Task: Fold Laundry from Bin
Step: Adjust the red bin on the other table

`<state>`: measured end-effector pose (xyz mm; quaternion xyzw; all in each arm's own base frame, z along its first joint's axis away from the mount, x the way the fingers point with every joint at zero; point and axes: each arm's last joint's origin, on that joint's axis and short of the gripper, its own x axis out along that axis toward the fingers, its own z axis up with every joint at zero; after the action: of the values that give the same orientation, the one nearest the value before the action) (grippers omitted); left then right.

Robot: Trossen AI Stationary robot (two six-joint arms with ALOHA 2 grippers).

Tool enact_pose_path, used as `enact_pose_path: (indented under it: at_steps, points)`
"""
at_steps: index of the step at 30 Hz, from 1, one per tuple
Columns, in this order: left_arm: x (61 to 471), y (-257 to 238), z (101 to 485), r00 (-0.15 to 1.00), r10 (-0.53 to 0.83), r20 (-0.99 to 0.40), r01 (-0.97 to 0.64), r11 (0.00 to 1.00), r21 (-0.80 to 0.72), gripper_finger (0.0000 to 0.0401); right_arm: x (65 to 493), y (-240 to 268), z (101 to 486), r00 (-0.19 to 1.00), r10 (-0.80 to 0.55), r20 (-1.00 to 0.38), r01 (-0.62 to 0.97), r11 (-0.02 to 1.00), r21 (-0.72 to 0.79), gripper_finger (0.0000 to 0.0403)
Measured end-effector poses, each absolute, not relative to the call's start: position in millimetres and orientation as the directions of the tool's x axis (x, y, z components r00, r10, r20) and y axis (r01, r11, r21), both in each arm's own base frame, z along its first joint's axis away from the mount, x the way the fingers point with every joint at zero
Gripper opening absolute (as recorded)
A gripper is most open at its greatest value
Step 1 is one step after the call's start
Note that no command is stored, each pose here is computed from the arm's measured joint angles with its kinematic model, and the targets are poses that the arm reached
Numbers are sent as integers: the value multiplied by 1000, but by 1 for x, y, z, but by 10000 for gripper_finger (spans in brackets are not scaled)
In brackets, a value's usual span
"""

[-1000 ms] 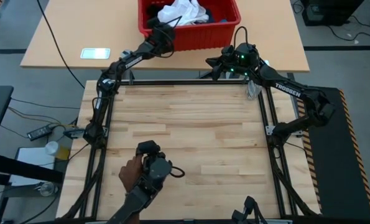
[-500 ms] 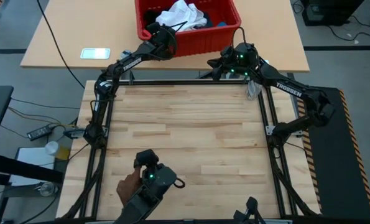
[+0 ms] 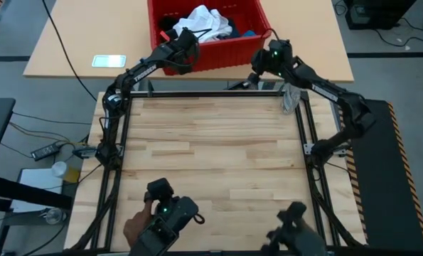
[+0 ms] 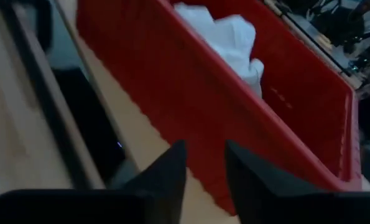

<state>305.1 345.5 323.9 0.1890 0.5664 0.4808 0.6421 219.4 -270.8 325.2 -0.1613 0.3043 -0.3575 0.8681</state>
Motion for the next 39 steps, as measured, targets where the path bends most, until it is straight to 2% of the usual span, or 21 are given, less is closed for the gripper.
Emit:
enact_pose_path:
  at_steps: [2, 7, 11, 15, 18, 28, 36, 39]
  points:
    - [305, 345, 324, -104, 831, -547, -403, 467, 787, 67, 220, -284, 318, 509, -768, -390, 526, 635, -566, 176]
    - [305, 346, 324, -94, 828, -553, -405, 476, 781, 71, 230, -311, 302, 281, -924, -259, 487, 370, -791, 247]
    - [305, 346, 324, -92, 826, -556, -404, 479, 779, 71, 238, -330, 287, 194, -944, -266, 422, 325, -846, 257]
    - [305, 345, 323, -92, 824, -560, -402, 484, 777, 71, 245, -352, 272, 38, -962, -271, 411, 262, -873, 240]
    - [304, 345, 323, -92, 821, -563, -399, 488, 776, 72, 249, -365, 276, -11, -972, -236, 408, 211, -888, 223]
    - [304, 345, 323, -93, 818, -567, -396, 492, 775, 72, 251, -385, 264, 19, -966, -257, 361, 247, -899, 163]
    - [305, 344, 322, -91, 816, -570, -391, 497, 774, 73, 243, -393, 261, 19, -968, -251, 368, 240, -898, 92]
    - [305, 344, 322, -91, 816, -571, -386, 500, 775, 73, 243, -394, 262, 16, -971, -238, 359, 228, -905, 91]
